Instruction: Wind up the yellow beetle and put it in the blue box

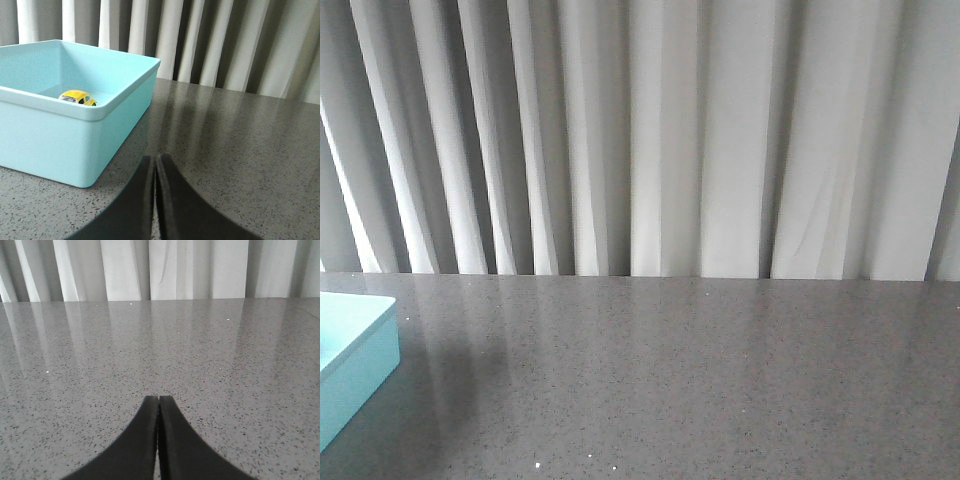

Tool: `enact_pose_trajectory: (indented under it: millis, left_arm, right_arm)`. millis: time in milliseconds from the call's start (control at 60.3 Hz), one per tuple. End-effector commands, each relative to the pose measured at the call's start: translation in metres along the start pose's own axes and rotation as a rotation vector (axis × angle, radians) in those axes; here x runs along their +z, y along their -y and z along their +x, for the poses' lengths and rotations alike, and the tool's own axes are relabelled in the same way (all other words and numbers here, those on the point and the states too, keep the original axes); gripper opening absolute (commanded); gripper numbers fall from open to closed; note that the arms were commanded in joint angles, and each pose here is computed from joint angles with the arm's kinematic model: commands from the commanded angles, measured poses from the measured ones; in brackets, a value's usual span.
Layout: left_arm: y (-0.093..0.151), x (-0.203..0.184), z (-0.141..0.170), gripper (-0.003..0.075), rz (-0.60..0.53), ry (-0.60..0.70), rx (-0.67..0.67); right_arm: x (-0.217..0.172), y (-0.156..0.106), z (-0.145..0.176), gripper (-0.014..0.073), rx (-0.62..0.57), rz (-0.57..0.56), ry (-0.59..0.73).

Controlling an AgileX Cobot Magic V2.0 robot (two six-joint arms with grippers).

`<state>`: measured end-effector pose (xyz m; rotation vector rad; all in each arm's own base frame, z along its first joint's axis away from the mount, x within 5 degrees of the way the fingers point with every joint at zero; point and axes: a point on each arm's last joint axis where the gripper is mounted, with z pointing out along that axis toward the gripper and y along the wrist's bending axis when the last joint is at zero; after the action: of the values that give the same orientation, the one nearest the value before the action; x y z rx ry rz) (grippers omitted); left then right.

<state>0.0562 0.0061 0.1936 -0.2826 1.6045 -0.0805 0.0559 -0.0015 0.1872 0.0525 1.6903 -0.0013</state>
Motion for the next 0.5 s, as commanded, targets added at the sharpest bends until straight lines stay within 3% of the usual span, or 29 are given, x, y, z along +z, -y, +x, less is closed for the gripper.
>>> enact_pose_trajectory:
  millis: [0,481]
  left_arm:
    - [0.0020,-0.0023,-0.0116,-0.0006,0.017,0.094,-0.011]
    - [0.0020,-0.0023,-0.0116,-0.0006,0.017,0.094,-0.011]
  right_arm:
    - [-0.0005,0.0001,-0.0056,-0.0007,0.023,0.002,0.076]
    - [-0.0005,0.0000,-0.0055,-0.0007,0.031,0.001,0.075]
